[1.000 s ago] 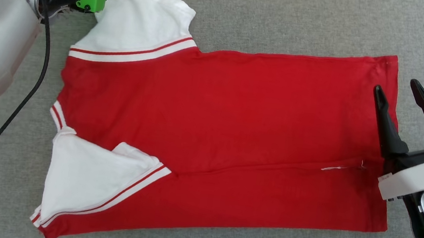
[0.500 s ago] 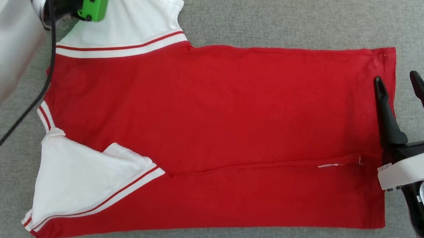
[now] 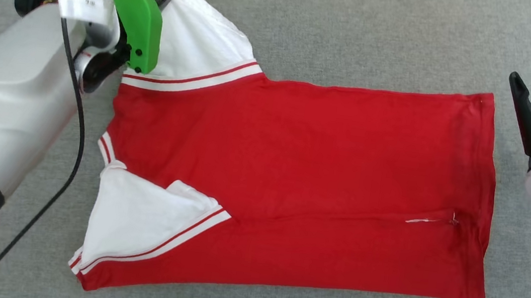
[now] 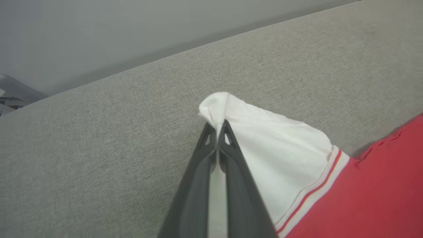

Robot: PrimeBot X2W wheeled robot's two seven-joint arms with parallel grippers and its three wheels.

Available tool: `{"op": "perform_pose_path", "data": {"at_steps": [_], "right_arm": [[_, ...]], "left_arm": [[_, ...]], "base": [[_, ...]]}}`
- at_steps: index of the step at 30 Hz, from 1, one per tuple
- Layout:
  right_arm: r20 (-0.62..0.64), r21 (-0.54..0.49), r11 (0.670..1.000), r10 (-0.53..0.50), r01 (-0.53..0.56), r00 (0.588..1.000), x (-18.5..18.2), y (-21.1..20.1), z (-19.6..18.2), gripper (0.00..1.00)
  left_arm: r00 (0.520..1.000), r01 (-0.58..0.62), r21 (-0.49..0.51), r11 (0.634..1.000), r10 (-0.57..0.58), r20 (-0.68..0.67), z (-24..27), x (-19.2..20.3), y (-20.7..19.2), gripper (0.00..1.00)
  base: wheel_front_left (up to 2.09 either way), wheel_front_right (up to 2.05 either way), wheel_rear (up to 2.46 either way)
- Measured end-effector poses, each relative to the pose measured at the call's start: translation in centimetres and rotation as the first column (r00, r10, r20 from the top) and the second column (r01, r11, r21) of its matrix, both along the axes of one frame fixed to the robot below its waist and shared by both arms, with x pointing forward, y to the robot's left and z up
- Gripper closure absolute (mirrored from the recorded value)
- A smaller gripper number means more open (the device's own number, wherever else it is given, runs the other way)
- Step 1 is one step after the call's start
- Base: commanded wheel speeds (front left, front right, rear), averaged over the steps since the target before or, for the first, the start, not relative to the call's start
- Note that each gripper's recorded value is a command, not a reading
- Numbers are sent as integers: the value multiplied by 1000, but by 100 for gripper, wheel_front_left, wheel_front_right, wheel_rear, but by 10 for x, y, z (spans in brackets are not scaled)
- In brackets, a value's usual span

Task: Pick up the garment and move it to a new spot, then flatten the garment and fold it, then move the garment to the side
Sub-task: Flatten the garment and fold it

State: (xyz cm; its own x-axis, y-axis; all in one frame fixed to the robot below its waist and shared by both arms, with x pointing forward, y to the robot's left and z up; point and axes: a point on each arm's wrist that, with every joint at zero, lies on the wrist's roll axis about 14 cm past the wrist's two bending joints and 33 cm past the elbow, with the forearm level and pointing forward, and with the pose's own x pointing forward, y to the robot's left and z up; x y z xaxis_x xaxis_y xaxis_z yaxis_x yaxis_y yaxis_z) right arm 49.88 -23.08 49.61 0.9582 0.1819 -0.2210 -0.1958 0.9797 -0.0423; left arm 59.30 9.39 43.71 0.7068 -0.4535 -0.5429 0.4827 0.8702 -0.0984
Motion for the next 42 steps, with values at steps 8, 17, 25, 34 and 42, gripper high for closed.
{"op": "perform_pose_path", "data": {"at_steps": [8,17,25,34,42], "right_arm": [[-345,-83,994,41,-74,938,-3,-7,-25,0],[-578,-104,990,19,-98,816,-1,-8,-54,0],[-665,-88,992,11,-92,747,8,6,-97,0],[-725,-59,996,6,-70,689,1,14,-135,0],[-562,-26,998,39,-65,826,16,22,-111,100]], "left_arm": [[991,-65,-96,993,75,112,22,-20,16,100],[975,-113,-158,981,140,172,25,-39,25,100],[967,-142,-184,973,176,184,17,-42,28,100],[966,-154,-187,970,188,177,9,-42,29,100],[961,-163,-199,966,201,191,13,-52,32,100]], "base": [[0,0,0],[0,0,0],[0,0,0],[0,0,0],[0,0,0]]}}
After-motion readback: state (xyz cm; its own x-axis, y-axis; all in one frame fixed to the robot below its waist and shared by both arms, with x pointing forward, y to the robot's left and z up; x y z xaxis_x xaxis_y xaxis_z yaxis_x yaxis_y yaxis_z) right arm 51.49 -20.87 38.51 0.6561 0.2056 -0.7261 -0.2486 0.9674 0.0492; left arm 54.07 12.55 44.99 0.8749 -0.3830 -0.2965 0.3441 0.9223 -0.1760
